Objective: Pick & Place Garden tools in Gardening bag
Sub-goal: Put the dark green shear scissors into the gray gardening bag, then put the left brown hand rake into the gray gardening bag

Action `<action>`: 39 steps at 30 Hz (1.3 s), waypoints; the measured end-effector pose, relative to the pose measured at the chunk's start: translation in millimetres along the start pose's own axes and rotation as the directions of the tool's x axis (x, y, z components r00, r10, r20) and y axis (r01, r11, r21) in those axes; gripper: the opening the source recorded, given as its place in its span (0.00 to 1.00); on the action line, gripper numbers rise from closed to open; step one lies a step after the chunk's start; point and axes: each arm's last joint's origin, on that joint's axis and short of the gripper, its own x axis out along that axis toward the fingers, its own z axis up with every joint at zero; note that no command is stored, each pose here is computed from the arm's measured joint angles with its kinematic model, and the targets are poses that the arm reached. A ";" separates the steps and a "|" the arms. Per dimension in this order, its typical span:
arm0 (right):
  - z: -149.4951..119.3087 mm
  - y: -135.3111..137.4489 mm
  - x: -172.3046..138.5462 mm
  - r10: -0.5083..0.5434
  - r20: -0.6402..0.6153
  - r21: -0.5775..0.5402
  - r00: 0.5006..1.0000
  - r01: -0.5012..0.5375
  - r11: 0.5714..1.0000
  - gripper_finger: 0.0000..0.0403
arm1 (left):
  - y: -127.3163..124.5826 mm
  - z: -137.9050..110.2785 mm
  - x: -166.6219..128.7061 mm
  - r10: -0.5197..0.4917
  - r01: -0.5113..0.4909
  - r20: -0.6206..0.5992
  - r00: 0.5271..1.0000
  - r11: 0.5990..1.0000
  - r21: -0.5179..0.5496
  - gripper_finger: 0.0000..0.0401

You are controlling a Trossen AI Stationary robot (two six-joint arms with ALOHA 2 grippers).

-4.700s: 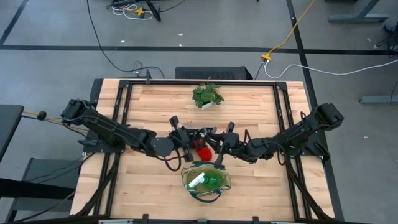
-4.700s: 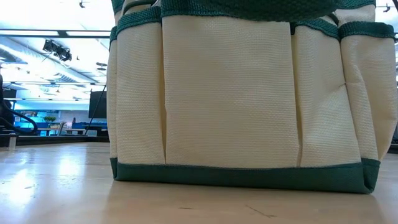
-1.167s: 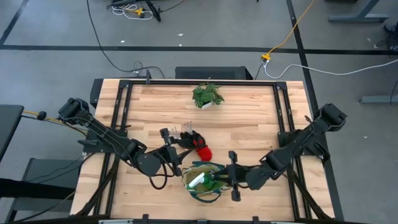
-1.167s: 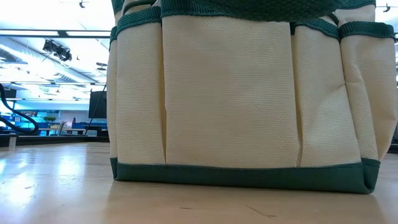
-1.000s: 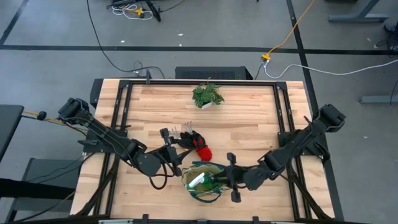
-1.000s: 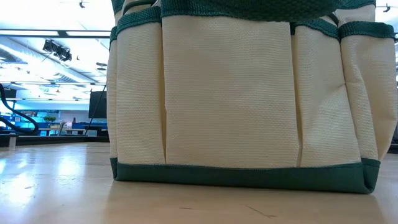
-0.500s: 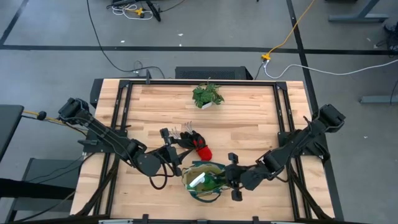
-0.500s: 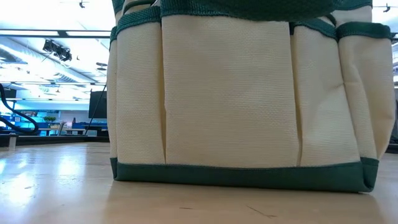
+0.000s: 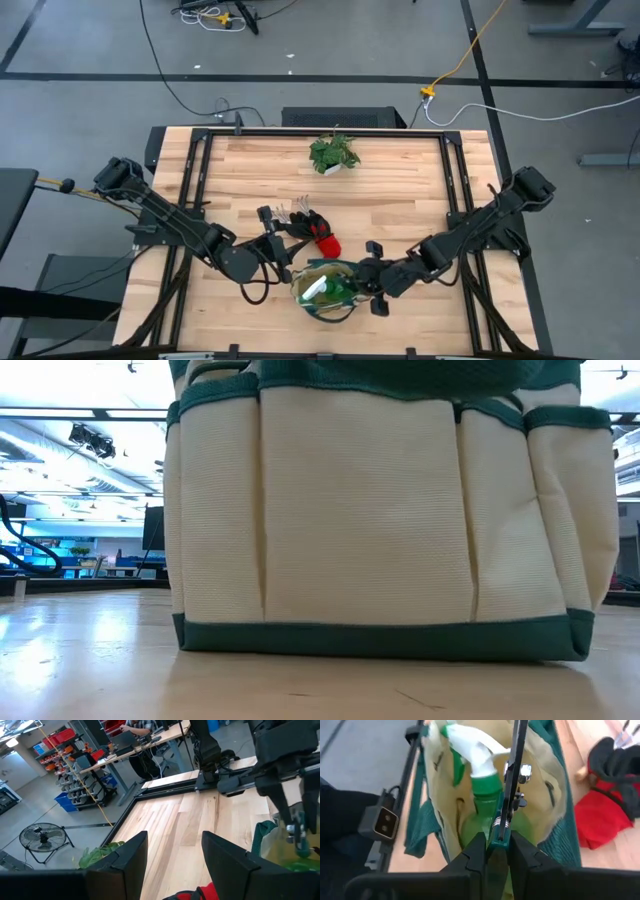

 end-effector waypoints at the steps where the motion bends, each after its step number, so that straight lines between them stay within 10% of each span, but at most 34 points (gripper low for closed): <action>1: -0.3 -0.6 -0.7 -0.005 -0.005 -0.004 1.000 0.005 1.000 0.11 | 0.2 0.0 0.2 0.001 -0.001 0.000 1.000 1.000 0.000 0.48; 14: -0.5 -0.3 -1.1 0.031 -0.027 -0.010 0.999 -0.032 0.999 0.12 | 5.5 -0.6 9.0 -0.020 0.020 -0.011 1.000 1.000 -0.008 0.48; 25: 4.7 5.7 -2.7 0.072 0.032 0.000 0.997 -0.072 0.997 0.45 | 5.9 -0.7 9.5 -0.015 0.014 -0.012 1.000 1.000 -0.007 0.48; 39: 19.9 3.3 -30.8 0.080 0.140 -0.017 0.987 -0.078 0.997 0.32 | 5.9 -6.4 9.2 -0.015 0.016 -0.052 0.999 0.999 0.035 0.48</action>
